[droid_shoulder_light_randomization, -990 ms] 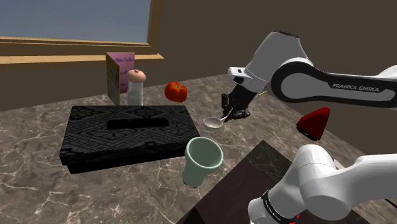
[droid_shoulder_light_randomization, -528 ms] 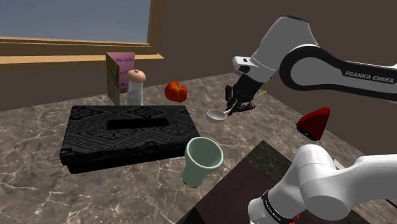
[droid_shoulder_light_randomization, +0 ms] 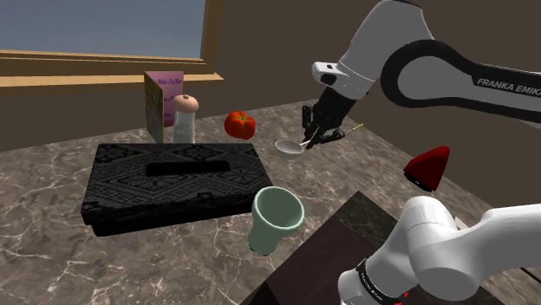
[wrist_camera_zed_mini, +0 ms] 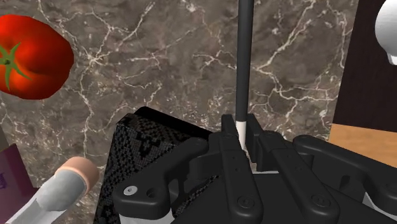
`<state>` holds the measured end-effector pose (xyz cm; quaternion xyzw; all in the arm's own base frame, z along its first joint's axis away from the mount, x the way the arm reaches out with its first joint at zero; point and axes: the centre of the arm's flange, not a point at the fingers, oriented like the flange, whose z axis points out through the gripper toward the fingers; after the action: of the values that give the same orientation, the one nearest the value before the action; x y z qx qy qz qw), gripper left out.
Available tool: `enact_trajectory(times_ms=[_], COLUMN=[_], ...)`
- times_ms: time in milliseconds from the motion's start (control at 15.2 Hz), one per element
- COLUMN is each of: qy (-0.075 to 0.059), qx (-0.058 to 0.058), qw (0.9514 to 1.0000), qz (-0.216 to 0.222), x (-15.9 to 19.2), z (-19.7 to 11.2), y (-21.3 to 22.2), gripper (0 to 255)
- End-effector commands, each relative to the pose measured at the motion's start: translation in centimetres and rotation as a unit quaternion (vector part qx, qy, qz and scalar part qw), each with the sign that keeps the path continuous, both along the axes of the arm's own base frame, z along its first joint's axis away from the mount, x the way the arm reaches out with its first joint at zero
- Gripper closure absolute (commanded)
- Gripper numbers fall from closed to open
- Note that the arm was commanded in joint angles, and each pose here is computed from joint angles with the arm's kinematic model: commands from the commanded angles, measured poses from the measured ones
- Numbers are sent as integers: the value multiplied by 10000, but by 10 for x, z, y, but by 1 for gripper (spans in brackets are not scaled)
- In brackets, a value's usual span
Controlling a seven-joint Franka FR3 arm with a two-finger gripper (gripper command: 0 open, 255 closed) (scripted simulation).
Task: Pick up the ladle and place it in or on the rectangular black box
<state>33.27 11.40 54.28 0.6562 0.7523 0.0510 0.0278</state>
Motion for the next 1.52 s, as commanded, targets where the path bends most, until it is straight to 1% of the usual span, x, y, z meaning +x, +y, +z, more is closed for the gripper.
enact_trajectory(times_ms=[0,1254,1320,1452], qy=[-1,-1,-1,-1], qx=[3,3,3,3], qw=[10000,10000,10000,10000], qz=[-1,-1,-1,-1], x=[8,93,100,100], z=[3,13,14,4], y=[22,258,277,277], gripper=[255,255,255,255])
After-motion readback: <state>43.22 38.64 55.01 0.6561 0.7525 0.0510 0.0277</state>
